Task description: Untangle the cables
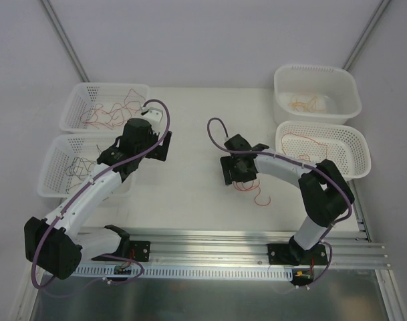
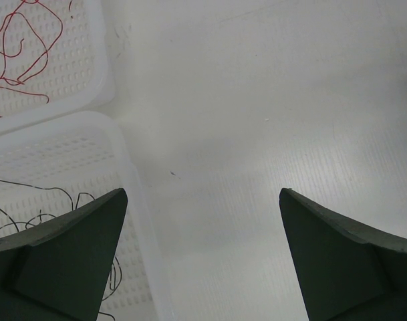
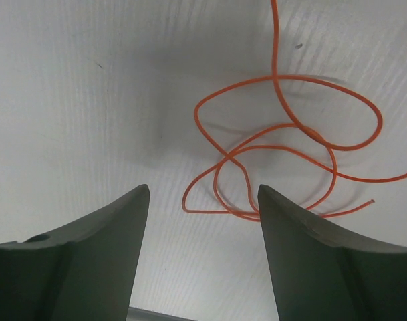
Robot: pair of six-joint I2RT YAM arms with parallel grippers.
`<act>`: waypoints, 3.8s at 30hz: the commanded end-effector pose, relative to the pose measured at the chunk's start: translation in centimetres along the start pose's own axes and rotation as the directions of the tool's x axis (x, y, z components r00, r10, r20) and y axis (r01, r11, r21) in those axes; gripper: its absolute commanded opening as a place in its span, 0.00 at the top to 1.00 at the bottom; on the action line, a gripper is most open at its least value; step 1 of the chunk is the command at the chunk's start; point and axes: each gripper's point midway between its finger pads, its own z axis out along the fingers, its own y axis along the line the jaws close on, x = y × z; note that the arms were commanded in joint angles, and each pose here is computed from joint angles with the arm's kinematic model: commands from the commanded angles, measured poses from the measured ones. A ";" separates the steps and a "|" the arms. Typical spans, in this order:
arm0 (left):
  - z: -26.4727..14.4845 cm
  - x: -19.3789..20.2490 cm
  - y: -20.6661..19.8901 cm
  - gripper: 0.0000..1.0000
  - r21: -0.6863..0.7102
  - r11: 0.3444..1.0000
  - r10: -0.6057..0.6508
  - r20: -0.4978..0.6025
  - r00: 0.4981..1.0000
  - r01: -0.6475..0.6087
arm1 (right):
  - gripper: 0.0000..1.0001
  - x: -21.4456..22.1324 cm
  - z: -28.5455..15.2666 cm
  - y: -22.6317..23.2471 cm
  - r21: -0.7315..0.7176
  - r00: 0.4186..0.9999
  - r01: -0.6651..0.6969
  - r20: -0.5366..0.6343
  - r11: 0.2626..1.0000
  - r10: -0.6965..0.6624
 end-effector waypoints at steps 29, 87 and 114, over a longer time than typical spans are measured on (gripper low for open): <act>0.5 0.1 0.3 0.01 -0.007 1.000 0.011 0.003 1.000 -0.011 | 0.99 -8.8 -14.0 -3.1 0.062 0.917 -0.060 0.397 0.996 0.030; -2.3 -2.1 -1.1 0.01 0.120 0.979 -0.176 0.087 0.981 0.165 | 0.03 5.2 -42.7 -18.9 0.122 0.349 -0.583 0.930 0.803 0.112; -27.8 3.7 5.1 0.01 0.289 0.833 -0.538 0.621 0.570 0.471 | 0.03 16.4 -39.7 -15.8 0.035 0.123 -0.399 0.992 0.916 0.016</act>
